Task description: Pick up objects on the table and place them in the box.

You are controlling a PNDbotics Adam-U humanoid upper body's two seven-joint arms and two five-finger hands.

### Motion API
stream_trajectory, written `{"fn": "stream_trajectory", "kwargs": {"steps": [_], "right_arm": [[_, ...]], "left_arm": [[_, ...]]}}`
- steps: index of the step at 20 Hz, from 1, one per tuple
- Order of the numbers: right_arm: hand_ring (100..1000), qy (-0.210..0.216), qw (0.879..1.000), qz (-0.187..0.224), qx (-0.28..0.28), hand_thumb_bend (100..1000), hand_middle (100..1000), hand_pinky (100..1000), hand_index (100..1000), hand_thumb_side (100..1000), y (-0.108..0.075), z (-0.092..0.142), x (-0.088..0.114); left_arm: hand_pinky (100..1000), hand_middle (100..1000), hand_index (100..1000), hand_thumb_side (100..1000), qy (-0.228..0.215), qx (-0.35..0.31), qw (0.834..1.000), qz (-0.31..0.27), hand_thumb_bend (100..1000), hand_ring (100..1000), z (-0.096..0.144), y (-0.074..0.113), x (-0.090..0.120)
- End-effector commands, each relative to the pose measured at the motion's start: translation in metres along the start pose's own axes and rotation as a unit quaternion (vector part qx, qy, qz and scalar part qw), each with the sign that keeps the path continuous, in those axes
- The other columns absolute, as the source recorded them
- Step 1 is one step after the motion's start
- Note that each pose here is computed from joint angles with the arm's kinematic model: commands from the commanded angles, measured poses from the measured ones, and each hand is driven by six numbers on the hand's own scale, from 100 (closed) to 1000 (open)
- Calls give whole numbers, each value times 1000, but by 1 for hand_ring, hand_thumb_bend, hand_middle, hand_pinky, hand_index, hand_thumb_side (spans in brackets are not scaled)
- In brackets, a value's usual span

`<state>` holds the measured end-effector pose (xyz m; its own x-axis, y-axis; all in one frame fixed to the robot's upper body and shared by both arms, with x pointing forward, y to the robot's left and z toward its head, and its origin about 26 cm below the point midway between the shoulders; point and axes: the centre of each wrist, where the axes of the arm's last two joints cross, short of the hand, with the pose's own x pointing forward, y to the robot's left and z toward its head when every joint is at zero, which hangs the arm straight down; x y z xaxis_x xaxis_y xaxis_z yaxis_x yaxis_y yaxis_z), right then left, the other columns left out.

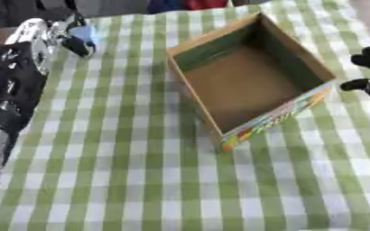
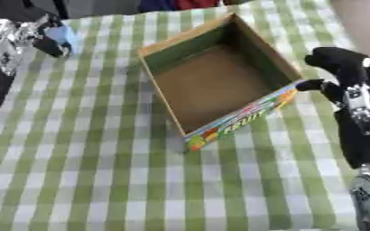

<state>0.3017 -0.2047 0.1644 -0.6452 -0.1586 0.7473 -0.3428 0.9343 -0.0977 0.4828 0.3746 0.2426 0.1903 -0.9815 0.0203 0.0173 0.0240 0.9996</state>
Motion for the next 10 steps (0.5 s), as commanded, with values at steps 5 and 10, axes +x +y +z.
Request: {"fn": "stream_trajectory", "kwargs": {"steps": [5, 10], "right_arm": [[802, -3, 1000, 5, 1, 100, 732, 605, 723, 557, -3, -1, 3], [802, -4, 1000, 3, 2, 100, 732, 606, 723, 555, -4, 0, 4]], "left_arm": [[681, 561, 718, 257, -137, 109, 983, -49, 144, 575, 26, 71, 37], [690, 575, 726, 275, -280, 115, 949, -93, 152, 587, 50, 82, 96]]}}
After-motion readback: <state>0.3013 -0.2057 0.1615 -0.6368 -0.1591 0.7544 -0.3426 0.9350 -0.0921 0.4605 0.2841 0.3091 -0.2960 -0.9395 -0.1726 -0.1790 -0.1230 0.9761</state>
